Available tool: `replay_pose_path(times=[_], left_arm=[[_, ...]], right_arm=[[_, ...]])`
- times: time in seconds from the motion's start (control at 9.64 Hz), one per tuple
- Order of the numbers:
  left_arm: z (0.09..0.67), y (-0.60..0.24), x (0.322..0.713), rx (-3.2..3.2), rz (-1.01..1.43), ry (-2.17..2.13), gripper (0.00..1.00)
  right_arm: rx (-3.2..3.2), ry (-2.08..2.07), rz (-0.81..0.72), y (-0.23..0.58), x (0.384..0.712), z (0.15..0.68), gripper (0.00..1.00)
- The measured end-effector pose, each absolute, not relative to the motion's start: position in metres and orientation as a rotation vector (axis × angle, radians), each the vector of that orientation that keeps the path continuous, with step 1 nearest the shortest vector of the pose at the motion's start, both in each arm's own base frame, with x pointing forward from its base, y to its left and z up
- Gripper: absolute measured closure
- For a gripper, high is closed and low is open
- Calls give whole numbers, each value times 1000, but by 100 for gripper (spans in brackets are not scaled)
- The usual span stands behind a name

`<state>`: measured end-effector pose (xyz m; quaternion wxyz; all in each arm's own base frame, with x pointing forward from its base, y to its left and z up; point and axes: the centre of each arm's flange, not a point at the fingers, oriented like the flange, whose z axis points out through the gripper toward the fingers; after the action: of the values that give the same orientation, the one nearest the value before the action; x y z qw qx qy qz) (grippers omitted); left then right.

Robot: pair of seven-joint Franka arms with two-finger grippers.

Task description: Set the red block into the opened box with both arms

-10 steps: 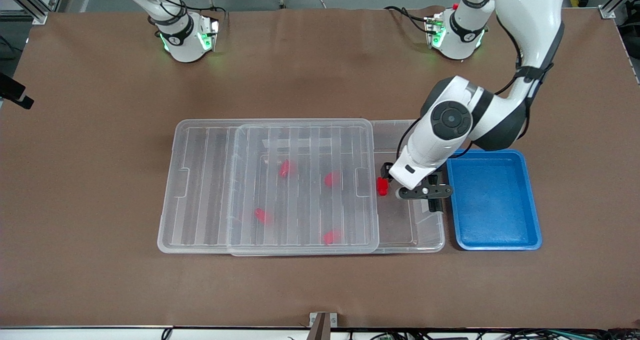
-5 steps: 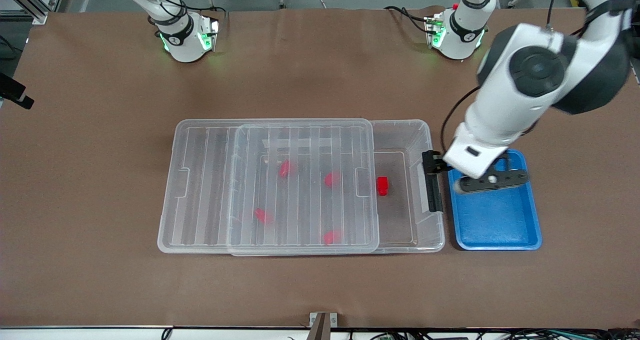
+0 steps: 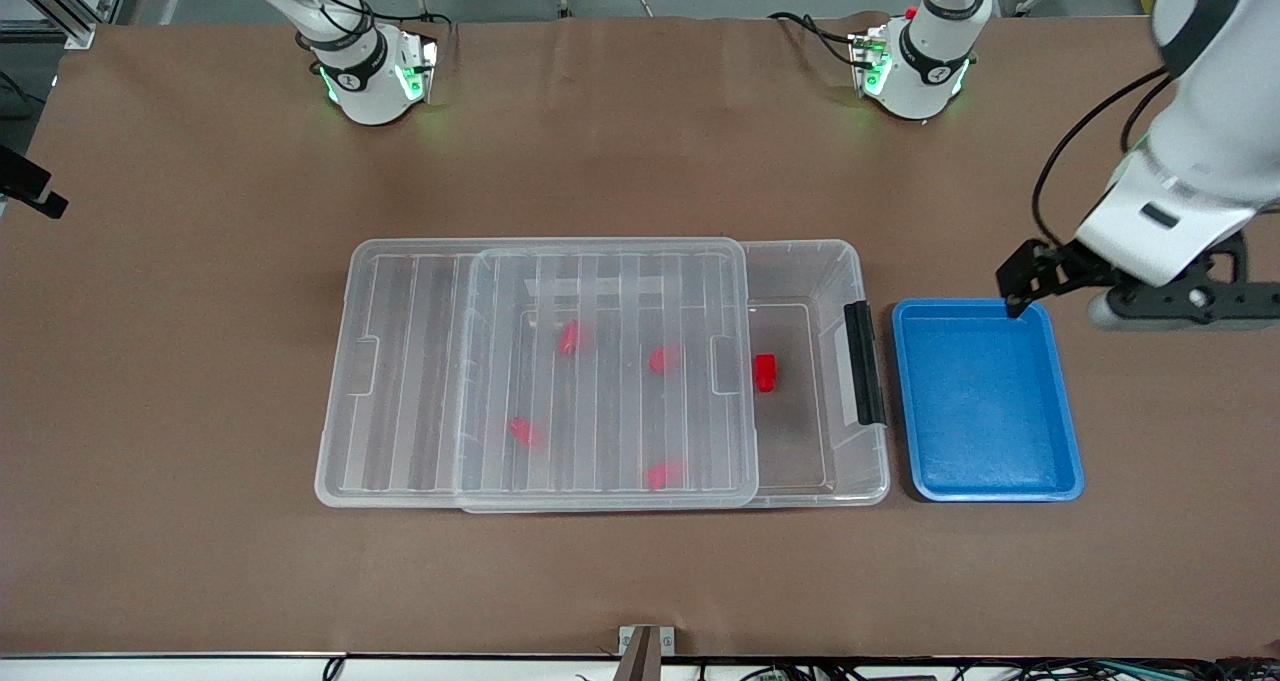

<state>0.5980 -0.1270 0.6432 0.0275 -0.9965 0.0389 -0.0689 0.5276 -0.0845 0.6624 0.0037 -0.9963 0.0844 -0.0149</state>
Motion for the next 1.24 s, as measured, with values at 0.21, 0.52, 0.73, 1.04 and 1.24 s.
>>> replay_pose_path(times=[0.21,0.52,0.73,1.04,1.24], left_arm=[[670,-107,574,-3085,-159,169,0],[677,-79,543,-3116,-29,152,0],[674,-78,525,-3105,-1,145,0],[672,-77,513,-3100,13,143,0],[671,-75,513,-3101,16,139,0]], right_arm=[[-3123,264,-47,-84,528,662,0],[-3123,264,-47,-84,528,662,0],[-3123,264,-47,-84,528,662,0],[-3123,265,-47,-85,528,662,0],[-3122,265,-47,-85,528,662,0]])
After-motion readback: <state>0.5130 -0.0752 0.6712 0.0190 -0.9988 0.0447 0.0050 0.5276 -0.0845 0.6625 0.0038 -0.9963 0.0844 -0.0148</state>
